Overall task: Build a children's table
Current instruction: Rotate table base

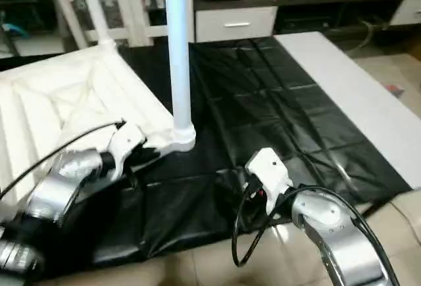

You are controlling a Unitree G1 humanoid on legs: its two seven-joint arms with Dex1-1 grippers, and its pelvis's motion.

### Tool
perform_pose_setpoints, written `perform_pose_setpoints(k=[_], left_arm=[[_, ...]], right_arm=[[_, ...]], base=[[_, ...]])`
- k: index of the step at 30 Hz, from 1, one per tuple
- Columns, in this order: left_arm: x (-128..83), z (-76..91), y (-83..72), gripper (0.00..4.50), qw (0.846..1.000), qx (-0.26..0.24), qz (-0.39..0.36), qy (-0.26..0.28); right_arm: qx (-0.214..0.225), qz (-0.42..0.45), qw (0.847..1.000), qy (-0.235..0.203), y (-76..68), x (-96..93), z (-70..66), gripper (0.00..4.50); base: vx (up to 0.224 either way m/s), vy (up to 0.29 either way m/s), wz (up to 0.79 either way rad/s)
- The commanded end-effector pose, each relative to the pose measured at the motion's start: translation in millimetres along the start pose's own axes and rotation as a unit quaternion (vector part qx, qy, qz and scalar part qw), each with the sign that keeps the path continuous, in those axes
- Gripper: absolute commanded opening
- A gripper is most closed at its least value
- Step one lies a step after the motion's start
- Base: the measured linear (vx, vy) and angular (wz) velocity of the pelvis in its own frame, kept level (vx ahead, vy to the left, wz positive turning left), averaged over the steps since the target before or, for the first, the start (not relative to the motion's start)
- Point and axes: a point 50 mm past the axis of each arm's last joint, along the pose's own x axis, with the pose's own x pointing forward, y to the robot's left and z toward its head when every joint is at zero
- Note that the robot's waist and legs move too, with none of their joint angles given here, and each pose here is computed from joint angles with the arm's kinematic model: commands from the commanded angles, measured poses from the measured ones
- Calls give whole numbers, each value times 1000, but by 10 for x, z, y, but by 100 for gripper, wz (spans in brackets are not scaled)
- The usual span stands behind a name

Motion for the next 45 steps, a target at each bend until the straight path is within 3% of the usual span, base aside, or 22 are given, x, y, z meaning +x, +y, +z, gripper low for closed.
perform_pose_setpoints(k=[1, 7, 9, 13, 16, 17, 19, 20, 22, 24, 29, 34, 37, 39, 41, 45], left_arm=[[38, 35, -184, 4, 999, 0, -35, -32], [-30, 67, -193, 4, 998, 37, -33, -24], [-74, 56, -170, 48, 999, 43, -26, -17], [-144, 156, -129, 82, 998, -1, 4, -60], [-175, 220, -88, 105, 995, -3, 42, -89], [-266, 346, -15, 112, 978, -74, 112, -160], [-307, 377, 2, 122, 969, -101, 132, -182], [-413, 395, 17, 122, 944, -141, 210, -211], [-452, 392, 16, 122, 934, -152, 240, -219], [-516, 361, -28, 122, 919, -174, 277, -218], [-536, 314, -169, 122, 908, -179, 321, -199], [-423, 219, -239, 122, 908, -200, 339, -142], [-445, 210, -243, 122, 906, -205, 345, -135], [-459, 196, -257, 122, 905, -201, 352, -131], [-462, 200, -319, 122, 919, -182, 325, -132], [-445, 171, -350, 122, 917, -187, 329, -126]], right_arm=[[-10, -16, 1000, -4, -63, 6, 36, 373], [-13, -20, 1000, -3, -96, 19, 43, 373], [-12, -19, 1000, -4, -93, 25, 47, 373], [-6, -28, 1000, -10, -101, 25, 53, 373], [-1, -38, 999, -14, -112, 20, 56, 373], [12, -62, 998, -27, -128, 17, 90, 373], [18, -72, 997, -32, -134, 16, 102, 373], [37, -108, 993, -43, -159, 27, 118, 373], [43, -122, 990, -49, -169, 33, 126, 373], [36, -138, 988, -59, -156, 55, 148, 373], [40, -165, 984, -60, -106, 125, 148, 373], [49, -206, 975, -60, -164, 139, 162, 373], [34, -215, 974, -56, -193, 152, 148, 373], [44, -221, 973, -58, -214, 152, 120, 373], [80, -229, 967, -75, -253, 153, 142, 373], [87, -216, 970, -78, -261, 189, 175, 373]], base=[[0, 0, 0], [0, 0, 0], [0, 0, 0], [0, 0, 0], [0, 0, 0], [0, 0, 0], [0, 0, 0], [0, 0, 0], [0, 0, 0], [0, 0, 0], [-1, -8, 9], [4, -101, 57], [1, -211, 28], [-15, -145, -2], [-48, -135, -5], [-22, -53, -2]])
